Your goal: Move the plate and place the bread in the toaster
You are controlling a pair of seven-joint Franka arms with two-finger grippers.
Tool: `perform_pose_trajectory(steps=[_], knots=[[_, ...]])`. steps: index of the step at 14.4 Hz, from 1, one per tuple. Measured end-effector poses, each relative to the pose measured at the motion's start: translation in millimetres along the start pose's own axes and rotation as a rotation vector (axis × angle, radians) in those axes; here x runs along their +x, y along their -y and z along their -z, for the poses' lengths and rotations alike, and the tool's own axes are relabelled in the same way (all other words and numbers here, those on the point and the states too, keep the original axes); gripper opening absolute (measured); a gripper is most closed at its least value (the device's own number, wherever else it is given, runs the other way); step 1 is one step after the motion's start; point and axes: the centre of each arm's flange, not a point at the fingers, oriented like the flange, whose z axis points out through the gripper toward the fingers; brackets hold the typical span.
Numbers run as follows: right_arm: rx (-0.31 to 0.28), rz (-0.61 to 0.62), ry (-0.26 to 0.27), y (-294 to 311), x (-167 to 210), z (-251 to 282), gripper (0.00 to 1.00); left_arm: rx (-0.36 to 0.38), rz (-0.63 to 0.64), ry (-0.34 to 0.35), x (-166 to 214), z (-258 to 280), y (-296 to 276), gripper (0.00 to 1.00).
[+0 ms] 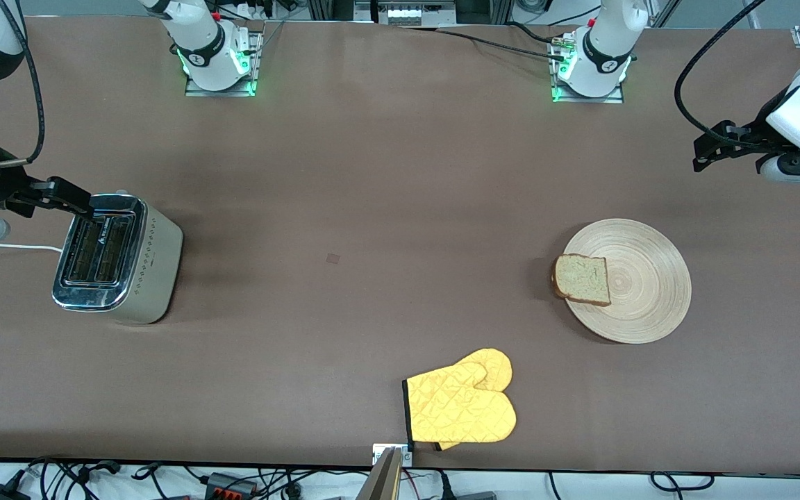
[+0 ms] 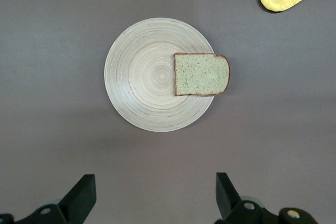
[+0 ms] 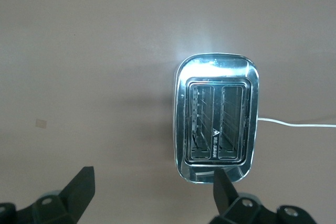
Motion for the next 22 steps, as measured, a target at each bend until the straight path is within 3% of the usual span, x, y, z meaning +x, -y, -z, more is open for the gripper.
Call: perform_pose_trajectory(steps=[13,18,22], knots=[[0.0,0.0,0.0,0.0,0.0,-0.1,1.0,0.0,0.01,0.004,0.9,-1.8,3.4,1.0],[-0.002,0.078,0.0,-0.8,0.1,-0.1,1.0,0.0,0.01,0.011,1.8,-4.3,3.0,1.0],[-0.002,0.081,0.0,-3.7,0.3,-0.2,1.0,0.0,0.025,0.117,-4.7,-18.9,11.4,1.0]])
